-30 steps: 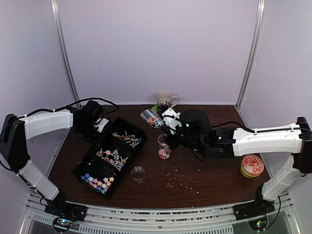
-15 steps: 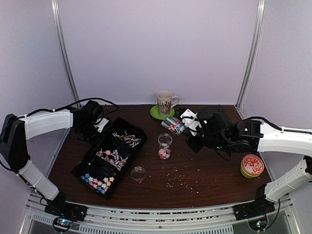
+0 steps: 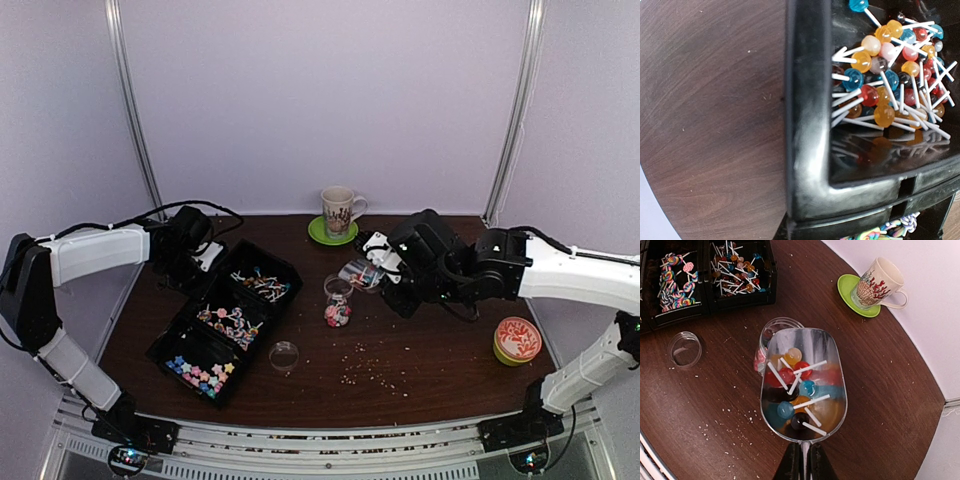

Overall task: Pack the candies
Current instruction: Place the fake candies in the packing bottle.

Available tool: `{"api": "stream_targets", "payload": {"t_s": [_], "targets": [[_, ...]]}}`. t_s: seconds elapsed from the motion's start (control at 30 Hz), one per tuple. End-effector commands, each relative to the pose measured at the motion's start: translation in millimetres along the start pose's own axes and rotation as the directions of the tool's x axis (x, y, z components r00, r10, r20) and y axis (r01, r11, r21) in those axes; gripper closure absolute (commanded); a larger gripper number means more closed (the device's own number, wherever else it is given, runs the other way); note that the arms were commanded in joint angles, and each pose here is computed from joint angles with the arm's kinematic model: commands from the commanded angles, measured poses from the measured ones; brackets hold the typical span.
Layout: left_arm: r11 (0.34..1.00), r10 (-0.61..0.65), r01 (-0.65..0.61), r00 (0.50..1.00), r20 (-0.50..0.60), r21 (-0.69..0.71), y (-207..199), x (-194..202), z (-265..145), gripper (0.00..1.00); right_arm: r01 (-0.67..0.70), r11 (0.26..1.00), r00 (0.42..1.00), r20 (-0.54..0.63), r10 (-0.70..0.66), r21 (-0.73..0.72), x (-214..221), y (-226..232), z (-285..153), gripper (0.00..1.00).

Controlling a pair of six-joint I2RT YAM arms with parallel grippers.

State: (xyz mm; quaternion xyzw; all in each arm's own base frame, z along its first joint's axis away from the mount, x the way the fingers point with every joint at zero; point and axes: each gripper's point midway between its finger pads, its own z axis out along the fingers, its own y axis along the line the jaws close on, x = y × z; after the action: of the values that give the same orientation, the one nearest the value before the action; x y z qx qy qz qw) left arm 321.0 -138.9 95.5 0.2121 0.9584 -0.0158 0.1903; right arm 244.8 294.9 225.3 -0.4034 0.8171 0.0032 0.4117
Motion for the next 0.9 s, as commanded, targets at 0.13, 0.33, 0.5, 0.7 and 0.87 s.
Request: {"api": "stream_targets", "payload": {"t_s": [0.13, 0.33, 0.5, 0.7, 0.87], "targets": [[0.999, -0.036, 0.033, 0.993, 0.112, 0.031, -2, -32, -18, 1.0, 0.02, 1.0, 0.997, -0.073, -0.02, -0.001, -2, -1, 2, 1.0], [0.999, -0.037, 0.033, 0.993, 0.116, 0.032, -2, -32, -19, 1.0, 0.045, 0.999, 0.991, -0.123, -0.043, 0.012, 1, -2, 6, 1.0], [0.999, -0.036, 0.033, 0.992, 0.119, 0.034, -2, -33, -20, 1.0, 0.062, 0.998, 0.986, -0.154, -0.057, 0.029, 3, -3, 11, 1.0], [0.999, -0.036, 0.032, 0.992, 0.122, 0.035, -2, -34, -21, 1.0, 0.077, 0.996, 0.982, -0.173, -0.069, 0.036, 4, -5, 12, 1.0], [0.999, -0.035, 0.031, 0.992, 0.121, 0.036, -2, -33, -20, 1.0, 0.093, 0.995, 0.978, -0.193, -0.084, 0.039, 3, -6, 10, 1.0]]}}
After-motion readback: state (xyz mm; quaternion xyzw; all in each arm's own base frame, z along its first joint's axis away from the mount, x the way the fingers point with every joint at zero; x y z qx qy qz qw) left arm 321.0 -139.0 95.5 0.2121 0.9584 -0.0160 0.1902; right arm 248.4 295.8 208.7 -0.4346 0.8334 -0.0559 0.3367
